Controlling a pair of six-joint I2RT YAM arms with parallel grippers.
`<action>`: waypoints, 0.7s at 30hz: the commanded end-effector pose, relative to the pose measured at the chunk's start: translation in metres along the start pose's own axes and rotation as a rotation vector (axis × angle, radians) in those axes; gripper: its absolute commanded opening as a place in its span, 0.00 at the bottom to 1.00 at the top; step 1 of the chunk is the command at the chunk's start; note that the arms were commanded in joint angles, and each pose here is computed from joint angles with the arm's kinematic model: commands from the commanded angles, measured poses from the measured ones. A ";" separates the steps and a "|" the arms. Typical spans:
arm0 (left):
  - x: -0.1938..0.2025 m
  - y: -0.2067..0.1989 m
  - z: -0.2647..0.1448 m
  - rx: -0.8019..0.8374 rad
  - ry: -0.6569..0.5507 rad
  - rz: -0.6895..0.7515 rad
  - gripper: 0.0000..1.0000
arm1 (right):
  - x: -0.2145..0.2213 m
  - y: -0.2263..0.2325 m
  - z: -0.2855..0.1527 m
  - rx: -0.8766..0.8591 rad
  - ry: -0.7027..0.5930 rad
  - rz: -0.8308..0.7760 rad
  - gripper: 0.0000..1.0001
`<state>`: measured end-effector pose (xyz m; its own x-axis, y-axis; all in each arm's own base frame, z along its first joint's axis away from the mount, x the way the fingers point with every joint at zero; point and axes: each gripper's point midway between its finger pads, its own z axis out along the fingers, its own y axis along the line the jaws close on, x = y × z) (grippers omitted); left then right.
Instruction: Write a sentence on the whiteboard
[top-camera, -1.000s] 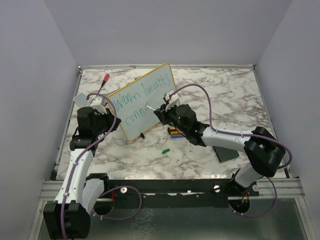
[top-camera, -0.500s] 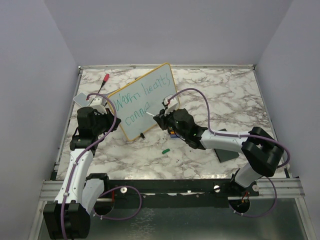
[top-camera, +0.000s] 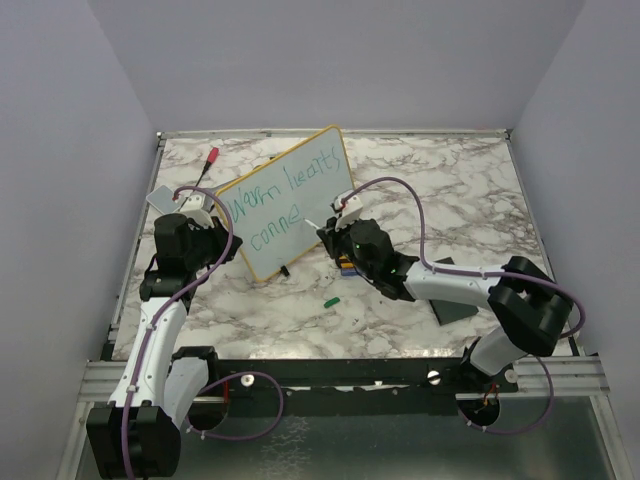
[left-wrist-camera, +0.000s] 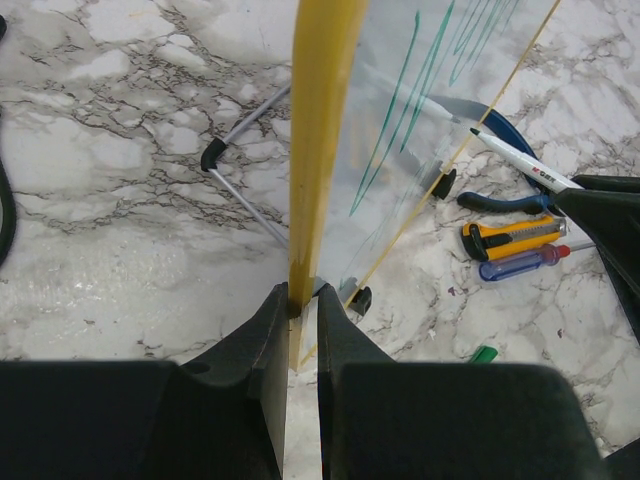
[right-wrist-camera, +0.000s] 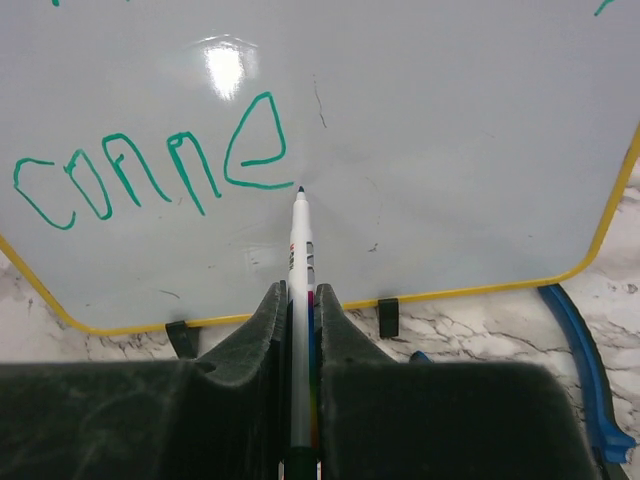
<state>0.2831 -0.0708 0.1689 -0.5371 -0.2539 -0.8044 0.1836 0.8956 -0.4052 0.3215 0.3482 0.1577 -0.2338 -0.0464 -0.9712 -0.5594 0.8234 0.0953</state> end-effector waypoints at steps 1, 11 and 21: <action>-0.007 0.001 -0.001 -0.015 -0.023 0.009 0.00 | -0.018 -0.013 -0.017 0.036 -0.066 0.001 0.01; -0.007 0.000 -0.002 -0.011 -0.025 0.011 0.00 | -0.042 -0.031 -0.013 0.063 -0.126 -0.007 0.01; -0.007 0.000 -0.002 -0.012 -0.025 0.011 0.00 | -0.058 -0.029 0.001 0.045 -0.160 -0.012 0.01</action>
<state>0.2830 -0.0710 0.1688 -0.5375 -0.2537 -0.8042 0.1838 0.8955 -0.4053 0.3432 0.3192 0.1983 -0.1307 0.0113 -0.9914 -0.5100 0.8567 0.0770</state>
